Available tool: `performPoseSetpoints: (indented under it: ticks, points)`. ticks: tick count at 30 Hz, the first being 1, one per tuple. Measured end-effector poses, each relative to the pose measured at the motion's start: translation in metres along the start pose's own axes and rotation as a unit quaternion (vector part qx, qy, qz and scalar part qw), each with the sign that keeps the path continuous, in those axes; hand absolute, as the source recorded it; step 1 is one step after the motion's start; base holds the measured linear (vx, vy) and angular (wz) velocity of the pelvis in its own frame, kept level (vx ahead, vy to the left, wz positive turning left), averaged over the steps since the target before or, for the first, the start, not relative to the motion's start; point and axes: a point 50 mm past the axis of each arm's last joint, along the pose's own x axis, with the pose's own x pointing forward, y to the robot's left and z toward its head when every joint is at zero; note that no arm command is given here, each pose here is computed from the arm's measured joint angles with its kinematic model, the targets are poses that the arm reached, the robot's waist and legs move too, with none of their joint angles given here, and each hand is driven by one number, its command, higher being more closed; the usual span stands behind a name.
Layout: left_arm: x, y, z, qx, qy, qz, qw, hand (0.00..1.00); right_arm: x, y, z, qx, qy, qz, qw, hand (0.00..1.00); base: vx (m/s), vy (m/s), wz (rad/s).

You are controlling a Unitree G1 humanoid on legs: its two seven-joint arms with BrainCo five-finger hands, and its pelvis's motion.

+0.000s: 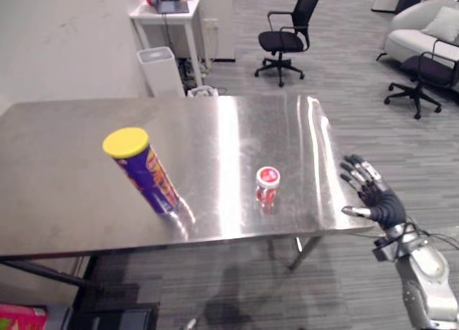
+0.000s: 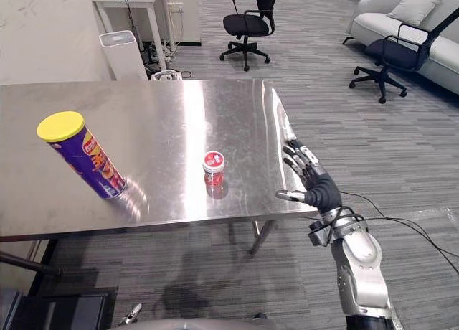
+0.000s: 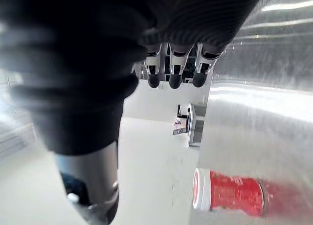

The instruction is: Put the gum and the chips on the shelf.

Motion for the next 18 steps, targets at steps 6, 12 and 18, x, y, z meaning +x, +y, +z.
performPoseSetpoints:
  ticks: [6,12,18]
  points:
    - [0.001,-0.004,-0.003,0.012,0.008,-0.009,1.0,0.0,0.011,0.01,-0.005,-0.008,0.023,0.045,0.999,0.0,-0.05,-0.055,0.17]
    - [0.002,-0.004,0.0,0.031,0.009,-0.015,0.999,0.0,0.023,0.017,-0.019,0.01,0.044,0.058,0.997,0.0,-0.04,-0.036,0.12]
    - [0.002,-0.004,0.001,0.037,0.011,-0.018,0.999,0.0,0.031,0.018,-0.026,0.016,0.053,0.059,0.997,0.0,-0.01,-0.016,0.07]
